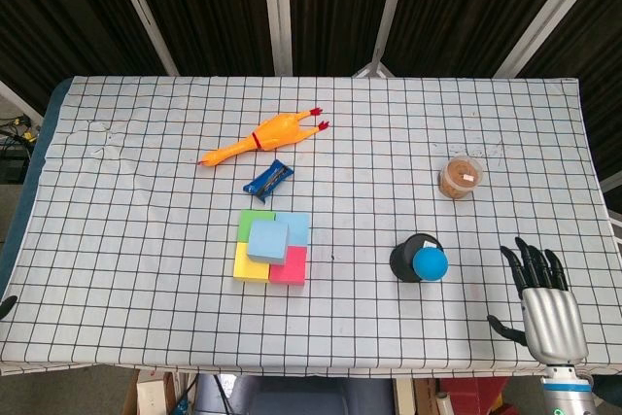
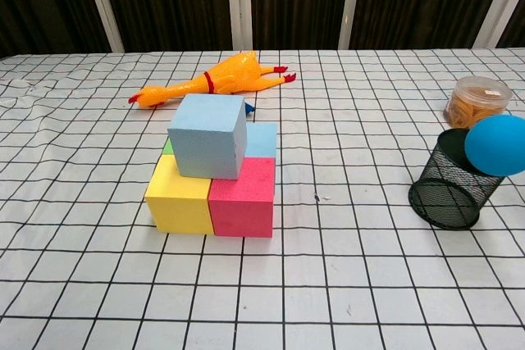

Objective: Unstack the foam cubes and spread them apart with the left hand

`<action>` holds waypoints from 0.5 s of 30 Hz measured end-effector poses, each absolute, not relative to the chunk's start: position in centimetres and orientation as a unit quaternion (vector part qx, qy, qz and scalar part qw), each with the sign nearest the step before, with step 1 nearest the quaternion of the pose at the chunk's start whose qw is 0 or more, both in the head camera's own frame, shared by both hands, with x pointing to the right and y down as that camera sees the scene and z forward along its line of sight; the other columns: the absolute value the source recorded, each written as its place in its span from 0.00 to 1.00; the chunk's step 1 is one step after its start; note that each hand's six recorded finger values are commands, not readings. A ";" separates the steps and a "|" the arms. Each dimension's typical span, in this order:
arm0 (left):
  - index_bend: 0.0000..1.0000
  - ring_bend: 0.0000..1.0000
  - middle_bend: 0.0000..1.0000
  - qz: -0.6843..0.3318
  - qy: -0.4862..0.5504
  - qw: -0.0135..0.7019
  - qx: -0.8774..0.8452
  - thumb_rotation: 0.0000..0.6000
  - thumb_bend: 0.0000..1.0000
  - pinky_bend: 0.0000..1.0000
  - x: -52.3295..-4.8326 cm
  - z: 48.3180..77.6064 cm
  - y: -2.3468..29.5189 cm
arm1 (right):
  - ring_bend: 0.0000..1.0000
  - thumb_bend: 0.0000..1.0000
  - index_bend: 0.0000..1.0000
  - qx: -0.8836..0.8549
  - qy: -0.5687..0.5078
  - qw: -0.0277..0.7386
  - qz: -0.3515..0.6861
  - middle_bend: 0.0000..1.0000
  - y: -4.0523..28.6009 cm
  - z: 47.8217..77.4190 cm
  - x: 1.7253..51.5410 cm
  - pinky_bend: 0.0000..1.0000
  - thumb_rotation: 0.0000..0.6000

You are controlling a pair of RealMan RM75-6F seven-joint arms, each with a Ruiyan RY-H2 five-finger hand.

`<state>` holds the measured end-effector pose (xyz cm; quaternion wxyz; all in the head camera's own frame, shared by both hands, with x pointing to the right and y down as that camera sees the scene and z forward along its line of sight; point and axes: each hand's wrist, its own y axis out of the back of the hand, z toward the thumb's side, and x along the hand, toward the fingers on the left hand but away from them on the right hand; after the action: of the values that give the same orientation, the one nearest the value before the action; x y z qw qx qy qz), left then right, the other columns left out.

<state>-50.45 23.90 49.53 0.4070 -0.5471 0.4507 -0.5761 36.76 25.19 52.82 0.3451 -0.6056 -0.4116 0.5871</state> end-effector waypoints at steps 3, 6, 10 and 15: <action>0.03 0.00 0.00 -0.578 0.450 0.406 -0.547 1.00 0.21 0.09 -50.4 49.5 24.0 | 0.06 0.04 0.11 -0.606 -0.412 0.345 0.586 0.00 25.2 52.7 36.7 0.00 1.00; 0.03 0.00 0.00 -0.577 0.450 0.406 -0.547 1.00 0.21 0.09 -50.4 49.5 24.0 | 0.06 0.04 0.11 -0.608 -0.414 0.345 0.583 0.00 25.2 52.6 36.7 0.00 1.00; 0.03 0.00 0.00 -0.585 0.446 0.401 -0.546 1.00 0.18 0.09 -50.5 49.7 24.1 | 0.06 0.04 0.11 -0.609 -0.412 0.343 0.584 0.00 25.1 52.9 36.7 0.00 1.00; 0.03 0.00 0.00 -0.591 0.440 0.400 -0.545 1.00 0.15 0.09 -50.5 49.9 24.1 | 0.06 0.04 0.11 -0.612 -0.408 0.342 0.585 0.00 25.1 53.1 36.6 0.00 1.00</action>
<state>-50.53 24.14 49.87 0.4004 -0.5450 0.4402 -0.5907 36.63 25.07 53.07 0.3416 -0.6124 -0.4079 0.5846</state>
